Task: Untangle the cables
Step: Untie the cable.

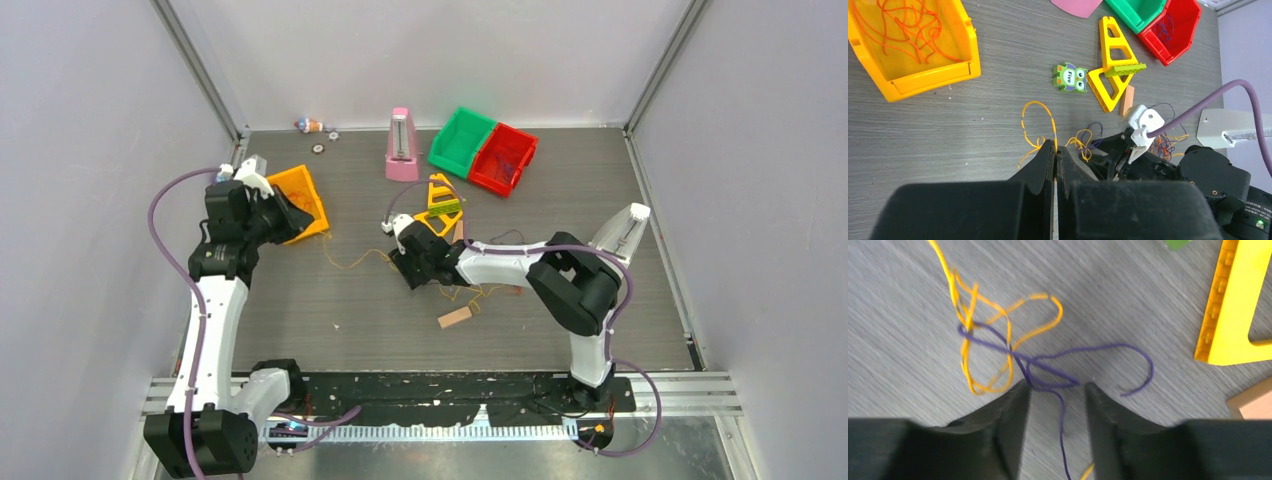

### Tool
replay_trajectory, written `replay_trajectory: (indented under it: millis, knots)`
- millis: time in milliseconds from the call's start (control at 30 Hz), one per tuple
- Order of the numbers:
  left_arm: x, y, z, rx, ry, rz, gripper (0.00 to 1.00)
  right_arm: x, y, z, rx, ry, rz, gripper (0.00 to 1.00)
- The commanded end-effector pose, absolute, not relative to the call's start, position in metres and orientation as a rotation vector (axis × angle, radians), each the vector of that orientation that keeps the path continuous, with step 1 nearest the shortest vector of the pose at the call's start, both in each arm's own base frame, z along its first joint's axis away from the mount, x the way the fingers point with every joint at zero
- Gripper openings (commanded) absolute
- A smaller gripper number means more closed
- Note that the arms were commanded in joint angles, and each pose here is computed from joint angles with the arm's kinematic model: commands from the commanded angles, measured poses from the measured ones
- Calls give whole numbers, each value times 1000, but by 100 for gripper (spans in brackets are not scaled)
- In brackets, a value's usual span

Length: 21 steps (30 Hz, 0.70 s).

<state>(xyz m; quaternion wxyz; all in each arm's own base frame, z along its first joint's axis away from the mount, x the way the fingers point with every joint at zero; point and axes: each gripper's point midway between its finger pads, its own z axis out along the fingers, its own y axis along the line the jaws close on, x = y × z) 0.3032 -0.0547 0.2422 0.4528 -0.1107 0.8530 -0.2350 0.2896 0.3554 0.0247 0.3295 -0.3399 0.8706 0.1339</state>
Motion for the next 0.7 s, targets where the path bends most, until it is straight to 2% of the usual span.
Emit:
replay_trajectory:
  millis: [0,100,400,433,500,600,633,667]
  knots:
    - [306,-53,263,-231,2053,-561,0,312,363,32,-861,2198,263,40]
    - [307,-52,261,-236,2058,-560,0,309,355,36,-854,2181,252,7]
    - [307,-60,244,-217,2166,-595,2,269,332,80,-846,2067,450,5]
    - [307,-64,241,-201,2194,-602,15,264,332,91,-845,2046,487,5]
    - [305,-75,233,-143,2269,-602,59,248,333,99,-887,2048,577,5]
    - [296,-93,228,-24,2351,-556,91,221,332,108,-976,2103,677,5]
    - [294,-99,229,9,2350,-558,98,219,333,113,-984,2105,690,5]
    - [293,-105,232,38,2336,-570,99,213,329,114,-1000,2124,697,5]
